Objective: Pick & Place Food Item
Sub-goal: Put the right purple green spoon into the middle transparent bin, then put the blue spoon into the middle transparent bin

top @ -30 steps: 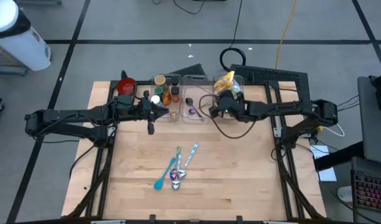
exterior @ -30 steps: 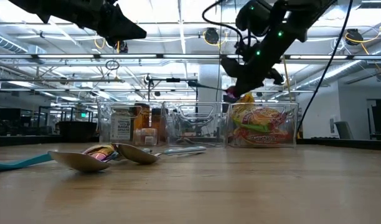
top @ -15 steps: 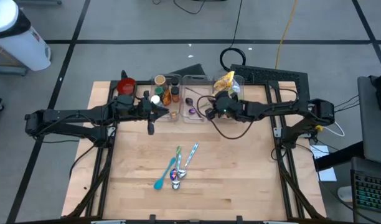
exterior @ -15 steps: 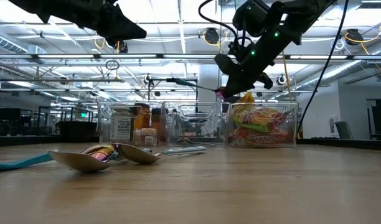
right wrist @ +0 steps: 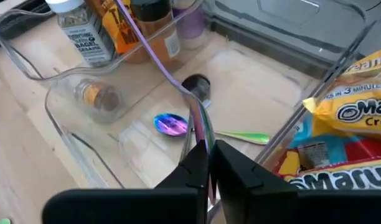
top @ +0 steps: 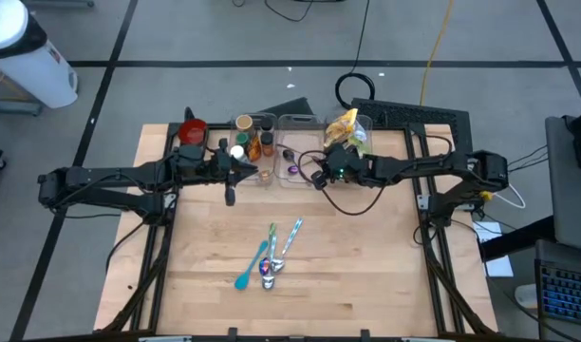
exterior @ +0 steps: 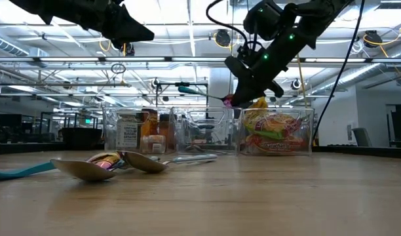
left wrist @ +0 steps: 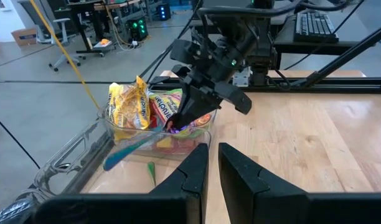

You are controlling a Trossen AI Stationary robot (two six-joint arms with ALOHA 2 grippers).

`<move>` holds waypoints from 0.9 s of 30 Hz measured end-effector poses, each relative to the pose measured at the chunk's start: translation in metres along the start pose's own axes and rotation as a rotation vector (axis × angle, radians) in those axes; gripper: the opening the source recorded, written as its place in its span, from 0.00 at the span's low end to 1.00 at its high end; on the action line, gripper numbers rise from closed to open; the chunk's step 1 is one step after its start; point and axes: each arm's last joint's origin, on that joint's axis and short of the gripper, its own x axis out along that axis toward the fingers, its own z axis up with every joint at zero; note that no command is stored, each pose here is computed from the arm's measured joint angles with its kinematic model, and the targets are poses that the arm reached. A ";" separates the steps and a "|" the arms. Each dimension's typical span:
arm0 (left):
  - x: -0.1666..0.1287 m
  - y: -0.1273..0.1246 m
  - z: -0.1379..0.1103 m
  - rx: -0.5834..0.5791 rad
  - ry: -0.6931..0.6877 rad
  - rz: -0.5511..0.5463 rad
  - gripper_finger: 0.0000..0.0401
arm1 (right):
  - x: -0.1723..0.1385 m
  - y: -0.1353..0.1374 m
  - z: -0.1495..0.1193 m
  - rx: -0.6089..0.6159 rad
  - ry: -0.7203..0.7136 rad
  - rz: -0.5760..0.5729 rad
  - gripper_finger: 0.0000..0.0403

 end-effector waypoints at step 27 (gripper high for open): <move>0.000 0.000 0.000 0.000 0.000 0.000 0.12 | 0.007 -0.011 -0.012 0.011 -0.065 0.023 0.20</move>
